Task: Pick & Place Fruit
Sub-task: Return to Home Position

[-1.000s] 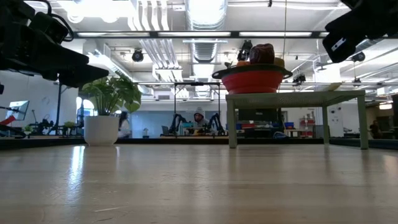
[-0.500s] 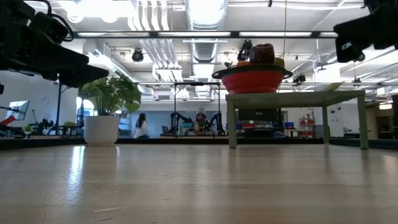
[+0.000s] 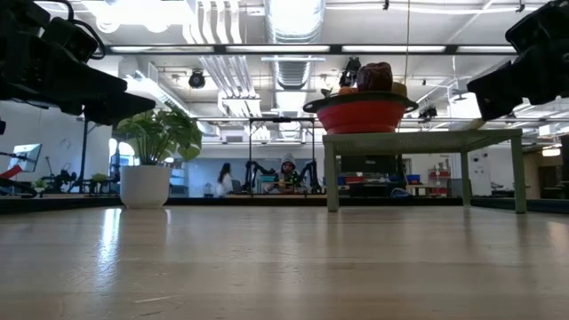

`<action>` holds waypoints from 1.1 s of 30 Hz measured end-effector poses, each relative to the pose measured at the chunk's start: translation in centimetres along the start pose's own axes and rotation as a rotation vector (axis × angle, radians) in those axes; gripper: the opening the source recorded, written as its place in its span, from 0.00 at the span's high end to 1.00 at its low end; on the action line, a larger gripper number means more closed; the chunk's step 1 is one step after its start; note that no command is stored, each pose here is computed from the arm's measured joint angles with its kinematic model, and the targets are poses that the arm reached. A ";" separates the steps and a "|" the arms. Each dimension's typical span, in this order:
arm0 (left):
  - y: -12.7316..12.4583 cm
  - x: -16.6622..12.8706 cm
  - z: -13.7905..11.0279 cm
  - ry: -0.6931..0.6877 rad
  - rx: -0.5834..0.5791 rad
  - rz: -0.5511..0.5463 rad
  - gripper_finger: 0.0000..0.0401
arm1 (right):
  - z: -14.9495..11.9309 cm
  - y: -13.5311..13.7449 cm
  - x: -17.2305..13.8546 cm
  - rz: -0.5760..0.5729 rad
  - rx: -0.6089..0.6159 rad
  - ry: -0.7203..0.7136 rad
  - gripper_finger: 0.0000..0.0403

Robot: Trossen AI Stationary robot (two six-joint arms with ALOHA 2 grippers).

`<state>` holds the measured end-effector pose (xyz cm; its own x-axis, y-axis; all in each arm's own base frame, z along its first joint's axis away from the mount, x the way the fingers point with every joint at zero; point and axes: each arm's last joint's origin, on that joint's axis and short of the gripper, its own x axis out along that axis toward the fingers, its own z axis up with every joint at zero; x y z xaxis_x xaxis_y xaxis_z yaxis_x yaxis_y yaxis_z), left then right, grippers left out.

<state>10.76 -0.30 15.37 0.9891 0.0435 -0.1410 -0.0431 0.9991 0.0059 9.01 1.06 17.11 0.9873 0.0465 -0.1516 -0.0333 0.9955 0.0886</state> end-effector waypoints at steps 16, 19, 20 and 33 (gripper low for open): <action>0.0 0.0 0.0 -0.002 0.000 0.000 0.03 | -0.1 -0.1 0.0 -0.025 0.007 0.000 0.98; 0.0 0.0 0.0 -0.002 0.000 0.001 0.03 | -0.1 -0.1 0.0 -0.025 0.006 0.000 0.98; 0.0 0.0 0.0 -0.002 0.000 0.001 0.03 | -0.1 -0.1 0.0 -0.025 0.006 0.000 0.98; 0.0 0.0 0.0 -0.002 -0.001 0.001 0.03 | -0.1 -0.1 0.0 -0.024 0.006 0.000 0.98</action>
<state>10.76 -0.30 15.40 0.9893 0.0444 -0.1387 -0.0440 0.9990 0.0055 9.03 1.00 17.02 0.9878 0.0222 -0.1540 -0.0082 0.9958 0.0910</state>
